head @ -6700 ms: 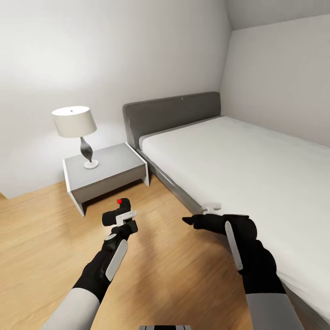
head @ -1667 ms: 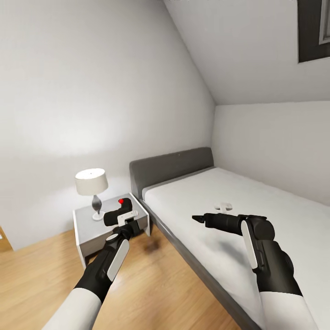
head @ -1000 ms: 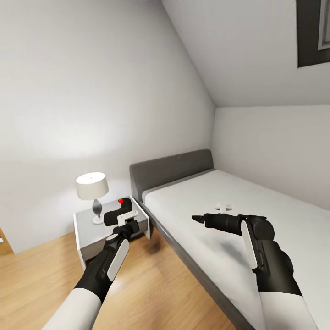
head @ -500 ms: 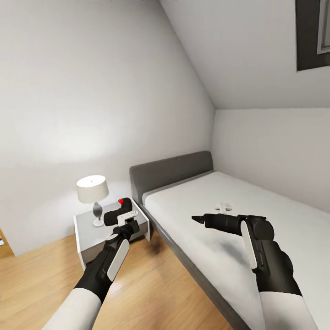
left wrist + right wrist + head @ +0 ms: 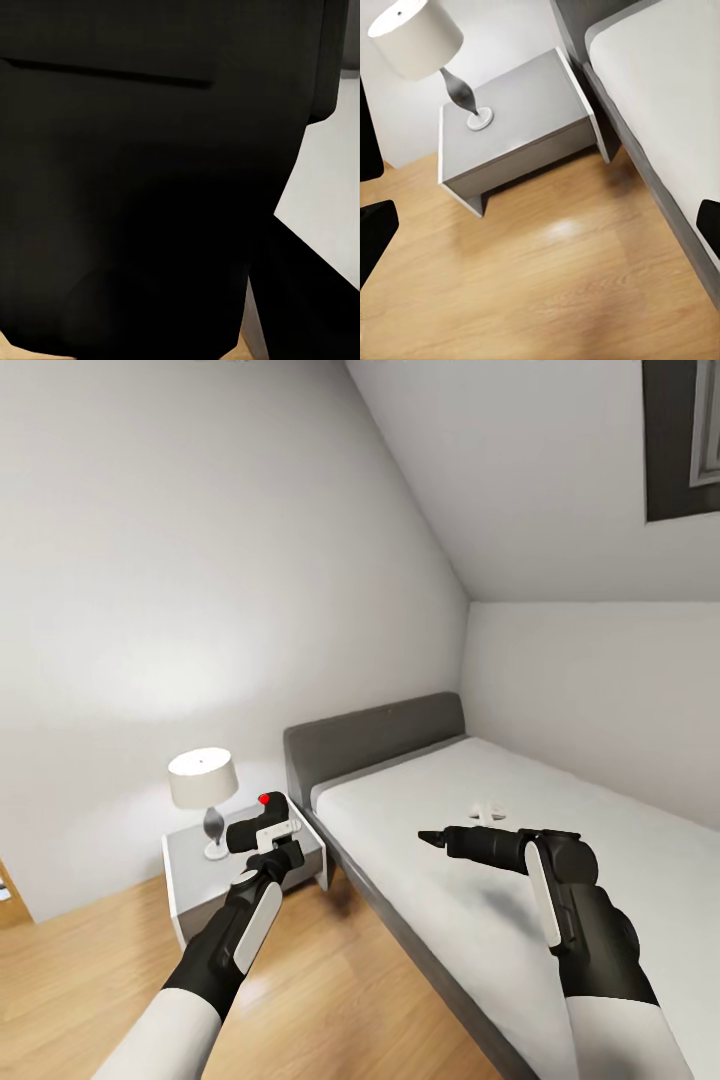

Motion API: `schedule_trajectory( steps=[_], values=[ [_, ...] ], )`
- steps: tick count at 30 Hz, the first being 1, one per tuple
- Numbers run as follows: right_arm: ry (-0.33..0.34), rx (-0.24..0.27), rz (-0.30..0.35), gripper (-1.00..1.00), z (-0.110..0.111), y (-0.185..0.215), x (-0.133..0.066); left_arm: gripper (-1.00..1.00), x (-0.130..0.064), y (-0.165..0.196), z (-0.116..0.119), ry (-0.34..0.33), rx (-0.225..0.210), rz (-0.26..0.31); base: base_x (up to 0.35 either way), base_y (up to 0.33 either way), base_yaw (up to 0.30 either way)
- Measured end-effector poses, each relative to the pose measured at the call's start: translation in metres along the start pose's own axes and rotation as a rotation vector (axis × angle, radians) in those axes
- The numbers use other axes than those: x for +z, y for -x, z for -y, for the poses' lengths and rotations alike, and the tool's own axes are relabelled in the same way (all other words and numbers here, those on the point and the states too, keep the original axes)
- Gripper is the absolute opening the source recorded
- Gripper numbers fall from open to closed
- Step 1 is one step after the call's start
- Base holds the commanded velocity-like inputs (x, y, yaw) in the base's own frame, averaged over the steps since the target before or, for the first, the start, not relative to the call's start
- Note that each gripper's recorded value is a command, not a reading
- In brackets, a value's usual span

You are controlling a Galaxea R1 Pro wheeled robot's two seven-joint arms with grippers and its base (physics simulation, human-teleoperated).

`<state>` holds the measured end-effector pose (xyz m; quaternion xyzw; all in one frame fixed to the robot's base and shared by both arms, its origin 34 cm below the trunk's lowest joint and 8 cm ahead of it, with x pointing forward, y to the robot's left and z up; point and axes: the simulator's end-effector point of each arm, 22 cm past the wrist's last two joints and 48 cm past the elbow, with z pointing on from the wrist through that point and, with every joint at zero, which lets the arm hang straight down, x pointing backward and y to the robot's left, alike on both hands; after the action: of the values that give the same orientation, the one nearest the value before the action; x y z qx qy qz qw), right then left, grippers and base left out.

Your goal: Attach the digital camera to the camera tripod in the bedroom.

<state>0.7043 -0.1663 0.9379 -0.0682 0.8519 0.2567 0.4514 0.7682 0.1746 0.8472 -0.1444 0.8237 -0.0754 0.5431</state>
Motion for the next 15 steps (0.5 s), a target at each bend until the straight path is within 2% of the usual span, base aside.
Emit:
schedule_trajectory(
  steps=[15],
  values=[
    [0.0,-0.001,0.0,1.0,-0.009,0.022,-0.011,-1.0,-0.009,0.023,0.008,0.0,0.0,0.0,0.0,0.0,0.0]
  ],
)
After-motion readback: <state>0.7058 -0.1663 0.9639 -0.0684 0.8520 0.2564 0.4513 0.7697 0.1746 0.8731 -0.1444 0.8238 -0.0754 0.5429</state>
